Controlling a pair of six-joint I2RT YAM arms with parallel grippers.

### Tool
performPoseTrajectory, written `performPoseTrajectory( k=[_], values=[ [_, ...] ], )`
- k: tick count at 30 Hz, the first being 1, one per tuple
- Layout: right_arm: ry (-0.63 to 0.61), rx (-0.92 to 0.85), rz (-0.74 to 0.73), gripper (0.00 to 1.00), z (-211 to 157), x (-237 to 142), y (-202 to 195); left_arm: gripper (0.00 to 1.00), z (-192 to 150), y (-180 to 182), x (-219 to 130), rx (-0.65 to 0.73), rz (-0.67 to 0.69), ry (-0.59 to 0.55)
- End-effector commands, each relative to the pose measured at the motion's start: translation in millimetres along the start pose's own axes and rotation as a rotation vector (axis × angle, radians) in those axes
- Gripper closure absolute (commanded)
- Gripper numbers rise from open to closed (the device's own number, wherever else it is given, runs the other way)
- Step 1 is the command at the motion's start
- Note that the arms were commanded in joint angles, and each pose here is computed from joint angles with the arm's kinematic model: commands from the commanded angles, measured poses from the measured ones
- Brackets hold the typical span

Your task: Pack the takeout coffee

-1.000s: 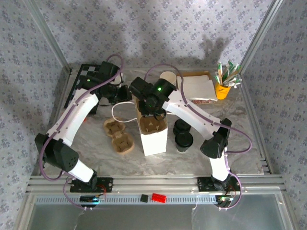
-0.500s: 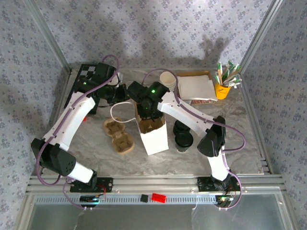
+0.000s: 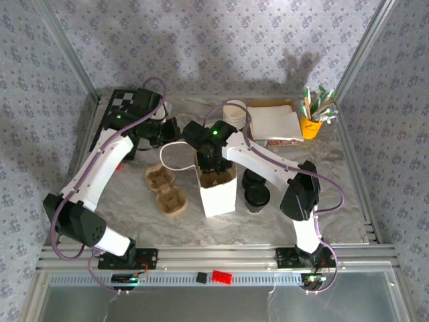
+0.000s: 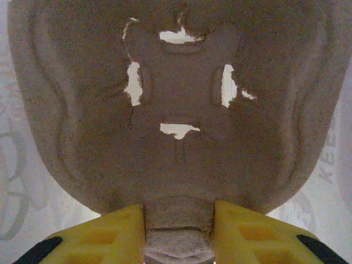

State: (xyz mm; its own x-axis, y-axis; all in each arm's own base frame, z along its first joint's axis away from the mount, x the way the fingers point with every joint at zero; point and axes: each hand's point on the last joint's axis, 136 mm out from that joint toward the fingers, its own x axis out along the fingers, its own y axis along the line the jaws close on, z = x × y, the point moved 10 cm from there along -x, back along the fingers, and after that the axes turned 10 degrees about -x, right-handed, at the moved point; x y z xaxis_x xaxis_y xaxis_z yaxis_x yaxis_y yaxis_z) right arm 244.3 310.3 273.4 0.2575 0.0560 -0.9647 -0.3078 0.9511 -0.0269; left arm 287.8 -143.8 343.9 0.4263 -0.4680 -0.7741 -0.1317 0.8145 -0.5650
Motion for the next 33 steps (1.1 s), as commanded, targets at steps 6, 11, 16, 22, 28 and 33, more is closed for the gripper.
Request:
performPoseTrajectory(
  k=[6, 11, 16, 22, 28, 33],
  values=[
    [-0.028, 0.028, 0.003, 0.57, 2.3, -2.8, -6.4, 0.95, -0.6, -0.4, -13.1, -0.003, -0.011, -0.033],
    [-0.031, 0.03, 0.019, 0.52, 3.3, -5.2, -6.5, 0.95, -0.1, -1.6, -15.4, -0.002, -0.014, -0.04],
    [-0.066, 0.015, 0.034, 0.49, 5.9, -24.3, -6.8, 0.95, 0.0, -2.2, -17.6, -0.001, -0.017, -0.043],
    [-0.099, 0.004, 0.051, 0.45, 6.0, -44.8, -8.0, 0.95, -0.6, -1.9, -21.9, 0.004, -0.005, -0.054],
    [-0.147, -0.005, 0.091, 0.43, 8.2, -70.3, -9.3, 0.95, -0.1, -2.8, -23.9, 0.008, -0.006, -0.06],
    [-0.203, -0.024, 0.107, 0.42, 8.6, -97.8, -12.7, 0.94, 1.8, -6.9, -30.9, 0.019, -0.013, -0.074]
  ],
)
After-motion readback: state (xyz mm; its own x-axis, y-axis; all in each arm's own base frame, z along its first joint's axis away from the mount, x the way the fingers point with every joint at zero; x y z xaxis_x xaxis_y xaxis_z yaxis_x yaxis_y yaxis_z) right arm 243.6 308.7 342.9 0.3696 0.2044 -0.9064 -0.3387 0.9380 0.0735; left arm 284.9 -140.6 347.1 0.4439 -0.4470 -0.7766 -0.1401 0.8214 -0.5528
